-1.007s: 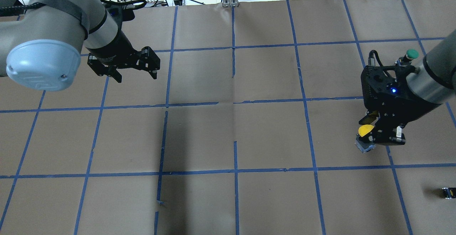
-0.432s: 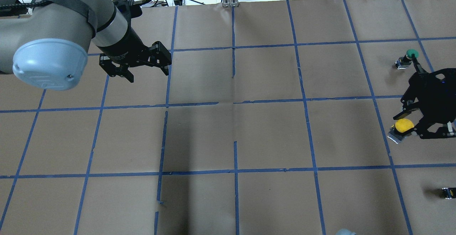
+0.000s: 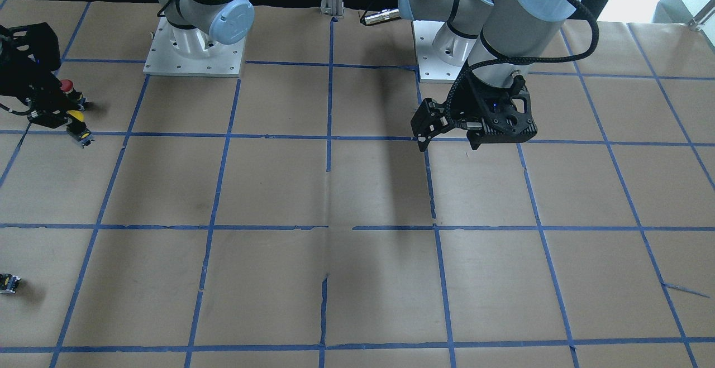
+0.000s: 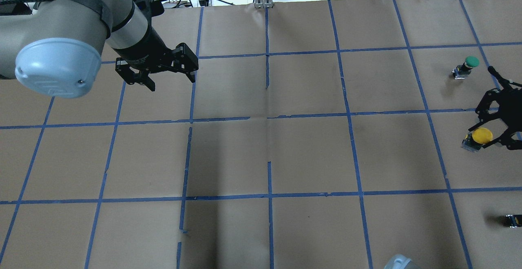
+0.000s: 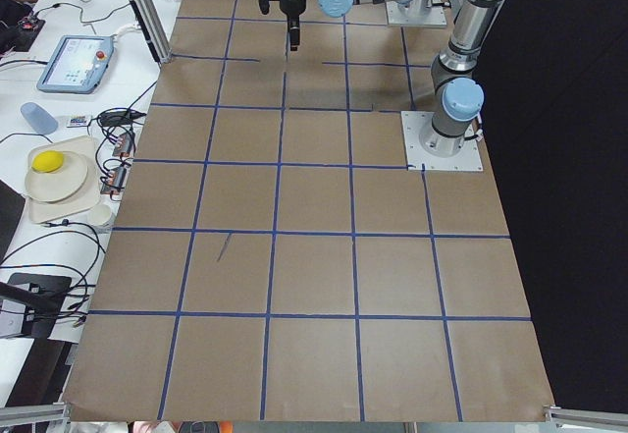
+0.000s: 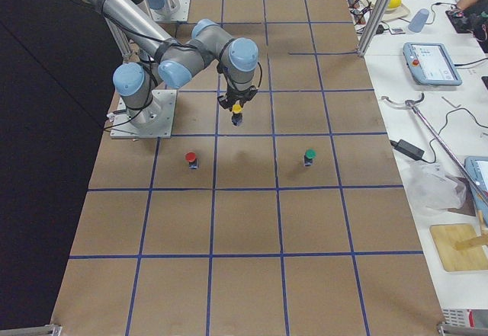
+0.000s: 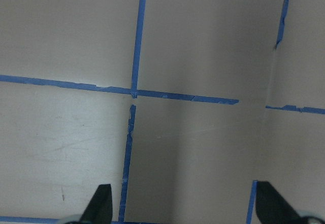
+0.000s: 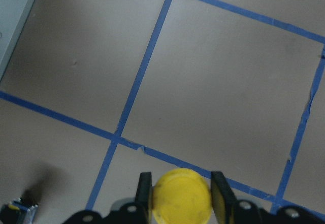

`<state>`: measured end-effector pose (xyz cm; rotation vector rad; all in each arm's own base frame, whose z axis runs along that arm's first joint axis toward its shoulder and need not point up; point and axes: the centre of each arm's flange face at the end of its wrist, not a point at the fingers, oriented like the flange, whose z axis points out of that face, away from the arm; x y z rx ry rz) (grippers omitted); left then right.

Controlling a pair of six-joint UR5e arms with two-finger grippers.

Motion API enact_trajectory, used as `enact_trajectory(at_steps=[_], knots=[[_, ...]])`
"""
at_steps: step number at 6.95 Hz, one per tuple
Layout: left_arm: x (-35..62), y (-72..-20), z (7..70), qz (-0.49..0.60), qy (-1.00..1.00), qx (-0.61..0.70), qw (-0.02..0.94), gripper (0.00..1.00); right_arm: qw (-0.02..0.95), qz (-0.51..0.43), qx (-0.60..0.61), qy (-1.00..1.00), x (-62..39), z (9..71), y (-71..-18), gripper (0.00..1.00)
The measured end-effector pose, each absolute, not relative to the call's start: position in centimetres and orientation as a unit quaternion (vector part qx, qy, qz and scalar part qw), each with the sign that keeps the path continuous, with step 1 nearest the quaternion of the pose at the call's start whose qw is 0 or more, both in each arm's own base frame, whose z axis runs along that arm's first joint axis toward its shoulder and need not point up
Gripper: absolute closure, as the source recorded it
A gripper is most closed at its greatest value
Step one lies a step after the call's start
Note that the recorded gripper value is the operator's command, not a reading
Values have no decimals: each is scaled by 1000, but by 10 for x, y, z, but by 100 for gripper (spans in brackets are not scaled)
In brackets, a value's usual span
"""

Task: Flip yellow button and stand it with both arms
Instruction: 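Set the button upright on its base and open the right gripper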

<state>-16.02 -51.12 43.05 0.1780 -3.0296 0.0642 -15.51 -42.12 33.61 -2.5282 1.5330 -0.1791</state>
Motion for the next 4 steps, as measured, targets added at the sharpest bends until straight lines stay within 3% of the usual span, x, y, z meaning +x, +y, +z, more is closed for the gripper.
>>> enact_trajectory(at_steps=[4], knots=[[-160,-515,439,23,-998,55,37,0,86,-79,-899,421,-245,292,-432,68]])
